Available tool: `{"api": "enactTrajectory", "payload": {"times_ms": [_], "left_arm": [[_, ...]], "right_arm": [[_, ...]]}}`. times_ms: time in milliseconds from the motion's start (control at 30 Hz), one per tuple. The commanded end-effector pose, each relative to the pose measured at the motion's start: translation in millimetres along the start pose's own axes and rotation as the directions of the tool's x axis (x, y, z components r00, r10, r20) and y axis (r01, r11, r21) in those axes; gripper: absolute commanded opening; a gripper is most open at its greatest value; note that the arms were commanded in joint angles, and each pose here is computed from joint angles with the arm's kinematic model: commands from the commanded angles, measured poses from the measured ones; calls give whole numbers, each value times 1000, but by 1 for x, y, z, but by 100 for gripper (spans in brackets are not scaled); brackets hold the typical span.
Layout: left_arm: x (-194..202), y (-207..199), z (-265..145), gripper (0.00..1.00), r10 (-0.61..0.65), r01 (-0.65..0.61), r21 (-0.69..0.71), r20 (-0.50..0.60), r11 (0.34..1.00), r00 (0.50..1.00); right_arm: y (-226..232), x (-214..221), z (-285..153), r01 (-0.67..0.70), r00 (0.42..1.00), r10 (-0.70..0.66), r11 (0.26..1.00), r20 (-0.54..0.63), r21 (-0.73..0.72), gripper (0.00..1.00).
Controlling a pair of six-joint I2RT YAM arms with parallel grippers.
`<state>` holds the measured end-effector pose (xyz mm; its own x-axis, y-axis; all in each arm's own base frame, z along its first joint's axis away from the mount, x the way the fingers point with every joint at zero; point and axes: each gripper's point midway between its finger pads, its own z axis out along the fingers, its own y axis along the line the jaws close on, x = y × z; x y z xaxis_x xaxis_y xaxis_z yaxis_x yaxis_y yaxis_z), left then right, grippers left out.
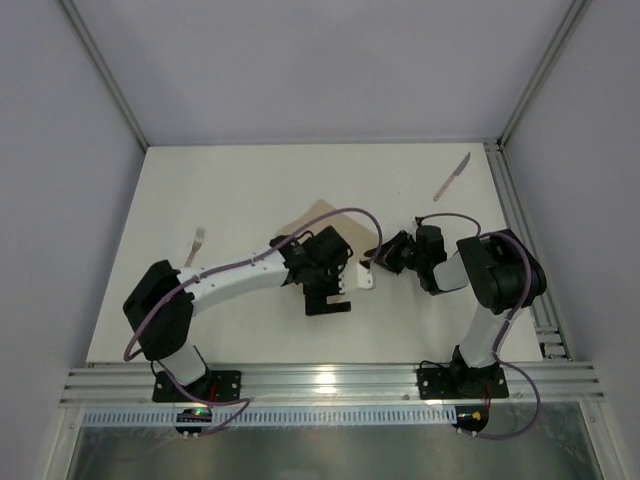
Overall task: Fold the napkin into a case and place the utensils inside
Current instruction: Turn over the upper triangle folded napkin at the center of the board.
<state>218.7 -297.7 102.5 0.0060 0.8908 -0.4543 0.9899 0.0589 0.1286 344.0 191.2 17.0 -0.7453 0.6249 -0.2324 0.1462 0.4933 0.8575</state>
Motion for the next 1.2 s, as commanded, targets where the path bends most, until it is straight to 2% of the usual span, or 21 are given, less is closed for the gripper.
{"api": "enactTrajectory", "payload": {"times_ms": [0, 33, 100, 233, 467, 600, 700, 767, 800, 833, 933, 1033, 1100, 1133, 1167], "left_arm": [[17, -4, 29, 99, 46, -52, -101, -62, 993, 997], [26, -6, 34, 99, 49, -60, -124, -90, 990, 995], [19, 2, 40, 99, 73, -88, -207, -79, 974, 994], [7, -14, 55, 99, 106, -114, -185, -52, 976, 993], [4, -23, 75, 99, 69, -73, -146, -30, 987, 997], [11, -21, 85, 92, 68, -79, -141, -76, 987, 995], [18, -20, 87, 83, 60, -75, -151, -106, 986, 993], [16, -21, 90, 73, 56, -70, -149, -93, 986, 994], [18, -22, 93, 68, 54, -68, -141, -101, 988, 993], [17, -21, 93, 55, 43, -58, -146, -103, 988, 994], [27, -20, 95, 40, 42, -64, -157, -145, 986, 988], [36, -19, 90, 34, 59, -89, -163, -178, 983, 982], [41, -16, 87, 18, 70, -107, -180, -202, 978, 977], [41, -13, 84, 0, 72, -111, -192, -200, 975, 977], [43, -10, 83, 0, 84, -127, -203, -208, 971, 975]], "right_arm": [[8, -18, -5, 22, 995, -21, 1000, 100, -7, 4], [8, -17, -6, 22, 995, -21, 1000, 98, -7, 4], [8, -15, -6, 27, 996, -27, 1000, 90, -9, 4], [7, -14, -8, 30, 996, -28, 999, 90, -14, 4], [7, -17, -11, 42, 993, -42, 999, 108, -1, 4], [11, -19, -12, 55, 992, -54, 998, 116, -4, 4], [13, -20, -12, 62, 991, -61, 998, 115, -5, 4], [14, -20, -12, 67, 991, -66, 998, 114, -5, 4], [14, -21, -13, 68, 991, -68, 998, 116, -2, 4], [12, -20, -13, 68, 991, -68, 998, 116, 3, 4], [15, -21, -14, 70, 990, -69, 998, 120, -3, 4], [18, -21, -15, 85, 990, -83, 996, 116, -8, 4], [24, -22, -14, 100, 989, -97, 995, 110, -21, 4], [26, -24, -16, 111, 988, -108, 994, 111, -22, 4], [31, -23, -16, 124, 987, -121, 992, 108, -28, 4]]}}
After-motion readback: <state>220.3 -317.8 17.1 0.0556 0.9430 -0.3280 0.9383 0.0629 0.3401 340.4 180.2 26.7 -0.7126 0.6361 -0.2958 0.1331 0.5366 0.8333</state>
